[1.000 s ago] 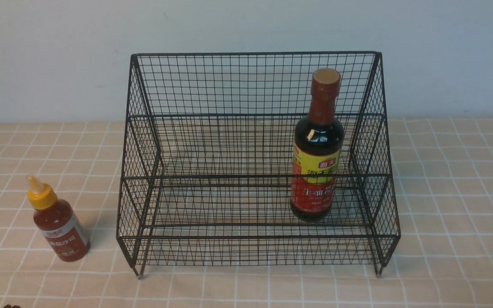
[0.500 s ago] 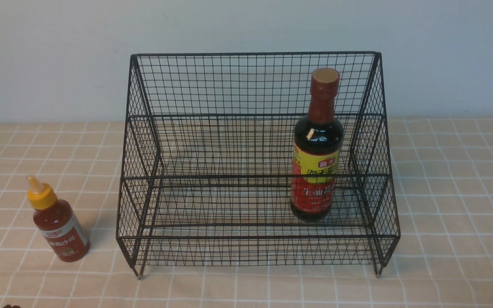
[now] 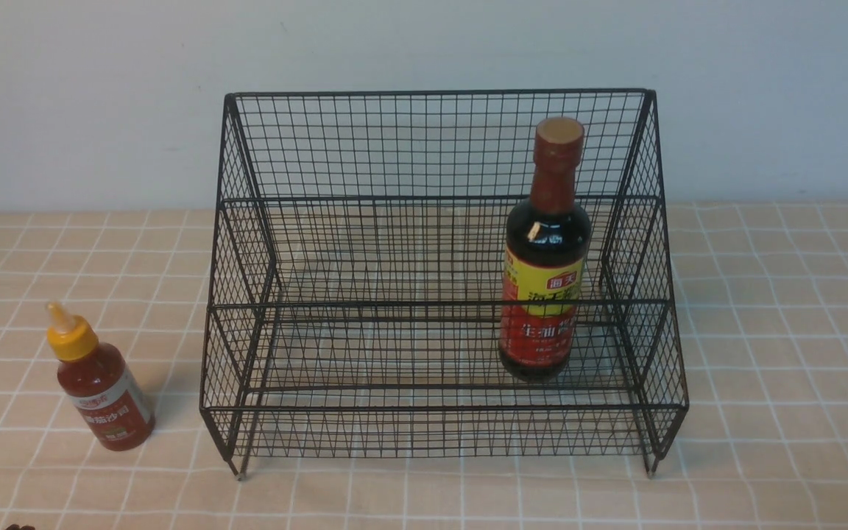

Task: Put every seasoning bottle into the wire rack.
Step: Use the left arm to grab the condiment bottle closest to it

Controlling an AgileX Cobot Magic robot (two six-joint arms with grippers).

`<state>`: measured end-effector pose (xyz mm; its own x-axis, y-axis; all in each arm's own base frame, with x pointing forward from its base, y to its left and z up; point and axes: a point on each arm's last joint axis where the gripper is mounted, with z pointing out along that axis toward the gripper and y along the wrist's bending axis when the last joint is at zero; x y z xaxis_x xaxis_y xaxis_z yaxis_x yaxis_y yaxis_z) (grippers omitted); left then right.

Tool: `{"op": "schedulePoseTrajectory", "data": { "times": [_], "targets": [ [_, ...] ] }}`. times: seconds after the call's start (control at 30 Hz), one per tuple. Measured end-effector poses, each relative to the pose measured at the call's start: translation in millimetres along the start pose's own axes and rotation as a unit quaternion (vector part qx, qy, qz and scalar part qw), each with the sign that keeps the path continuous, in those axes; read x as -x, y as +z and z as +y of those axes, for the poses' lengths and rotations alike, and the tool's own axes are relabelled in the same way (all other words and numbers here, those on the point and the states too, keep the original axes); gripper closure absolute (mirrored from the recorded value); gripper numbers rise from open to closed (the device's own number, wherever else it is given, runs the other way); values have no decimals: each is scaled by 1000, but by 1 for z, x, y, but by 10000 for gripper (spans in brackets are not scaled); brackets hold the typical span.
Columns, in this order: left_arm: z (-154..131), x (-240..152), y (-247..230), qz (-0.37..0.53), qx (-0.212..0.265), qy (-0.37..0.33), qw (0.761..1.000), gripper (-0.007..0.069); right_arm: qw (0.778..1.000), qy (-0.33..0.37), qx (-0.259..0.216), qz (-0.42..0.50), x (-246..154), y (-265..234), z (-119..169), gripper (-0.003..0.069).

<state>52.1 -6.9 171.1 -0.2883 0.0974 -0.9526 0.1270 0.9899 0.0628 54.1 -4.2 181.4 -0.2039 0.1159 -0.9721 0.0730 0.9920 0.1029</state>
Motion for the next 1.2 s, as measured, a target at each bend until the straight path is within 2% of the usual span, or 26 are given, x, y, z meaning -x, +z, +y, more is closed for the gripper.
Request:
{"op": "schedulePoseTrajectory", "data": {
  "times": [0.23, 0.37, 0.47, 0.63, 0.67, 0.83, 1.0, 1.07, 1.2],
  "targets": [
    [1, 2, 0, -12, 5, 5, 1000, 631, 1000, 12, 0, 0, 0, 0, 0, 672],
    [0, 14, -1, -79, -4, -78, 994, 631, 1000, 12, 0, 0, 0, 0, 0, 672],
    [2, 25, -3, -142, -7, -144, 979, 631, 1000, 12, 0, 0, 0, 0, 0, 672],
    [7, 36, -8, -207, 2, -174, 963, 631, 1000, 11, 0, 0, 0, 0, 0, 672],
    [10, 42, -11, -246, 12, -176, 953, 631, 1000, 11, 0, 0, 0, 0, 0, 672],
    [15, 55, -16, -317, 36, -141, 937, 631, 1000, 11, 0, 0, 0, 0, 0, 672],
    [12, 63, -1, -273, 41, -59, 959, 619, 1000, 11, 0, -1, 0, 0, 0, 672],
    [11, 73, 13, -231, 37, -34, 972, 579, 1000, 11, 0, -1, 0, 0, 0, 672],
    [13, 86, 37, -183, 35, -27, 982, 471, 1000, 11, 0, -1, 0, 0, 0, 672]
  ]
}}
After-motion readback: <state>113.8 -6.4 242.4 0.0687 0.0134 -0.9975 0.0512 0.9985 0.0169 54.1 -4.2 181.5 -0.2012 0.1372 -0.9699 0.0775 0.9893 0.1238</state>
